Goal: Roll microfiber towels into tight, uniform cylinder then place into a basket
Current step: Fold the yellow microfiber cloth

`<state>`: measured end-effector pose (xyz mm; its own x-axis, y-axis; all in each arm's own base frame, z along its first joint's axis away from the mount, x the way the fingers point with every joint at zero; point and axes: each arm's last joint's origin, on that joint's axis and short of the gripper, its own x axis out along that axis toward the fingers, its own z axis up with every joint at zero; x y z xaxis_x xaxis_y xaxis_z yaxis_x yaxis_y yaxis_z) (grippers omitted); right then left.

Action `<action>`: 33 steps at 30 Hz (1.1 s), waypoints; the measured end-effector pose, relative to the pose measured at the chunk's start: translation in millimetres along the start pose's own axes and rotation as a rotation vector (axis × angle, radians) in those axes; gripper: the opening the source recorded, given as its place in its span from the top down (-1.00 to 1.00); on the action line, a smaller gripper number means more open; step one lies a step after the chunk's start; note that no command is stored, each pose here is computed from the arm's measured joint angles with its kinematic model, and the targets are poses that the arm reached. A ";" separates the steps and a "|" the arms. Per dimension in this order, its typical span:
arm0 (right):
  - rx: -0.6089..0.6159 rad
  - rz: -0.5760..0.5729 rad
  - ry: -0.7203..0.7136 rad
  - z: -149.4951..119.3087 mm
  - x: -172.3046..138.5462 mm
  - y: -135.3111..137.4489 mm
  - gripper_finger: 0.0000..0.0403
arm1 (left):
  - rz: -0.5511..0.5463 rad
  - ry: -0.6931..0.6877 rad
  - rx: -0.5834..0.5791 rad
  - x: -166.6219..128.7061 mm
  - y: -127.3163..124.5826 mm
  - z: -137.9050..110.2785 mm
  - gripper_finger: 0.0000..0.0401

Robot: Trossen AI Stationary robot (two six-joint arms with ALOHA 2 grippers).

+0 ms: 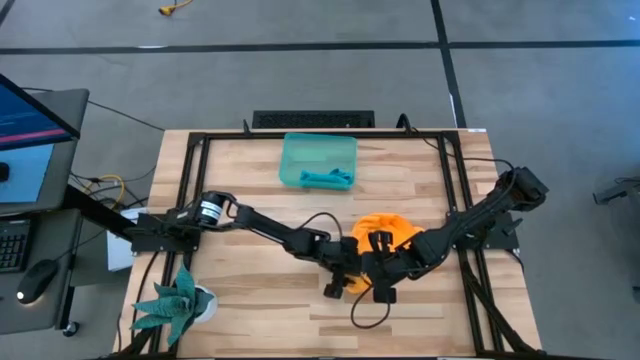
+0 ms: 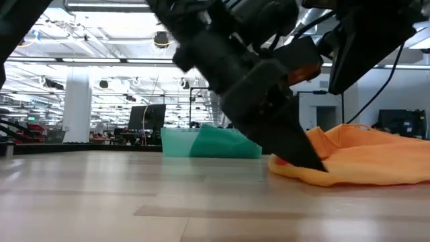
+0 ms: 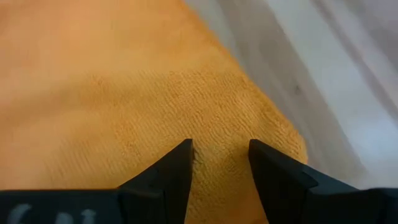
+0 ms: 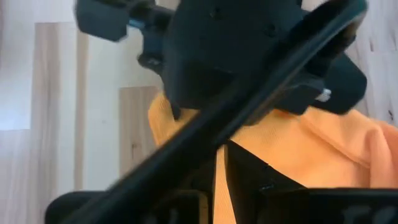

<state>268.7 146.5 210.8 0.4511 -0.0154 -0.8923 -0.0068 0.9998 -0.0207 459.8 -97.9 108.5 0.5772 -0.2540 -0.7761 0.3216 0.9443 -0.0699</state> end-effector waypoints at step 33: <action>-0.005 -0.123 0.057 -6.2 0.4 -10.6 0.72 | 0.940 0.671 -0.029 -90.7 -61.3 -23.7 0.24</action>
<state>263.5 135.8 207.9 0.3975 -0.1389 -0.9070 0.0411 0.9902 -0.1337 370.0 -127.8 168.3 0.0616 0.7060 -0.7056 -0.0461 0.7082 0.7045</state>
